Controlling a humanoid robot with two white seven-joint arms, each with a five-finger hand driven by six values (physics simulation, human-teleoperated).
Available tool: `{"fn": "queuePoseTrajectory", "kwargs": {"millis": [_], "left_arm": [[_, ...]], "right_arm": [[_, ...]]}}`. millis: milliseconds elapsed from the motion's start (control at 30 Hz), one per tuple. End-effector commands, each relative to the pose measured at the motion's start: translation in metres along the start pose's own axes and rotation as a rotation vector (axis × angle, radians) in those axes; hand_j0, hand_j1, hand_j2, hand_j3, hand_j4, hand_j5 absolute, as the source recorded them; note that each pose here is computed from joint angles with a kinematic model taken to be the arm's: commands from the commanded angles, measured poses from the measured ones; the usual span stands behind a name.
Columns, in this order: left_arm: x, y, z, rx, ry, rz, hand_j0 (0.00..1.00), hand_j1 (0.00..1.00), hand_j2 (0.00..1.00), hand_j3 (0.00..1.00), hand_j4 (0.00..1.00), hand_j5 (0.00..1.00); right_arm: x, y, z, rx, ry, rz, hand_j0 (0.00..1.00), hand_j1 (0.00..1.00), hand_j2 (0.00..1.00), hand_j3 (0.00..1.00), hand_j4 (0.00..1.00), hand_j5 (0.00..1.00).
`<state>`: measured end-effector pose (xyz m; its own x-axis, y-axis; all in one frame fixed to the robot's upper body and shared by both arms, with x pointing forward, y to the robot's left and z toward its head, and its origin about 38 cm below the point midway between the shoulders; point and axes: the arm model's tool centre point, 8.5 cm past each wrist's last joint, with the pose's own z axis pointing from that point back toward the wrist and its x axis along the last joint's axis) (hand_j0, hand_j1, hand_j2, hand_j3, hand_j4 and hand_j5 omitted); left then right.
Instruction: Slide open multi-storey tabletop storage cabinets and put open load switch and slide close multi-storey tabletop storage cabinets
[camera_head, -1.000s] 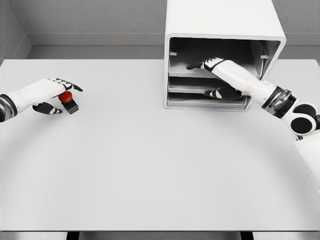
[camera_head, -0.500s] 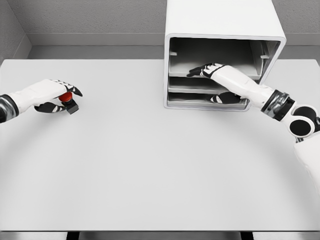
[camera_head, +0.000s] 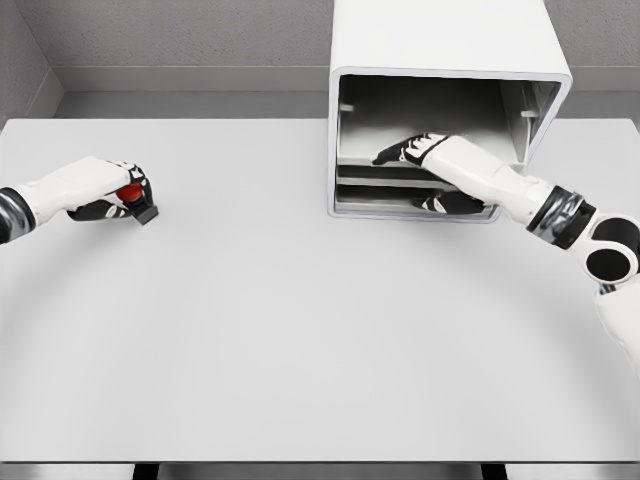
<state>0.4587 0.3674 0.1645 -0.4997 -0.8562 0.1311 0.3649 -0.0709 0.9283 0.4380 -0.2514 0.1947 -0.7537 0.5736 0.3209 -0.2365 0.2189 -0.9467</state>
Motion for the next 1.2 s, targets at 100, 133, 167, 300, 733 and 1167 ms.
{"fn": "queuePoseTrajectory", "kwargs": {"millis": [100, 133, 167, 300, 733, 1167], "left_arm": [[0.001, 0.004, 0.001, 0.013, -0.003, -0.001, 0.33, 0.33, 0.33, 0.33, 0.33, 0.33], [0.001, 0.005, 0.001, 0.014, -0.003, -0.002, 0.32, 0.32, 0.32, 0.32, 0.32, 0.32], [0.001, 0.005, 0.001, 0.014, -0.003, -0.002, 0.3, 0.3, 0.3, 0.3, 0.3, 0.3], [0.008, 0.012, 0.001, 0.032, -0.017, -0.023, 0.3, 0.3, 0.3, 0.3, 0.3, 0.3], [0.016, 0.022, 0.003, 0.058, -0.033, -0.053, 0.29, 0.29, 0.29, 0.29, 0.29, 0.29], [0.022, 0.029, 0.006, 0.083, -0.044, -0.067, 0.29, 0.29, 0.29, 0.29, 0.29, 0.29]], "right_arm": [[0.006, 0.002, 0.006, 0.013, -0.012, 0.017, 0.8, 0.8, 0.8, 0.8, 0.8, 0.8], [0.007, 0.0, 0.007, 0.014, -0.016, 0.025, 0.8, 0.8, 0.8, 0.8, 0.8, 0.8], [0.011, 0.0, 0.008, 0.015, -0.025, 0.031, 0.8, 0.8, 0.8, 0.8, 0.8, 0.8], [0.014, 0.0, 0.014, 0.023, -0.028, 0.042, 0.8, 0.8, 0.8, 0.8, 0.8, 0.8], [0.024, -0.001, 0.039, 0.018, -0.021, 0.069, 0.81, 0.81, 0.81, 0.81, 0.81, 0.81], [0.033, -0.005, 0.055, 0.009, -0.018, 0.093, 0.81, 0.81, 0.81, 0.81, 0.81, 0.81]]}}
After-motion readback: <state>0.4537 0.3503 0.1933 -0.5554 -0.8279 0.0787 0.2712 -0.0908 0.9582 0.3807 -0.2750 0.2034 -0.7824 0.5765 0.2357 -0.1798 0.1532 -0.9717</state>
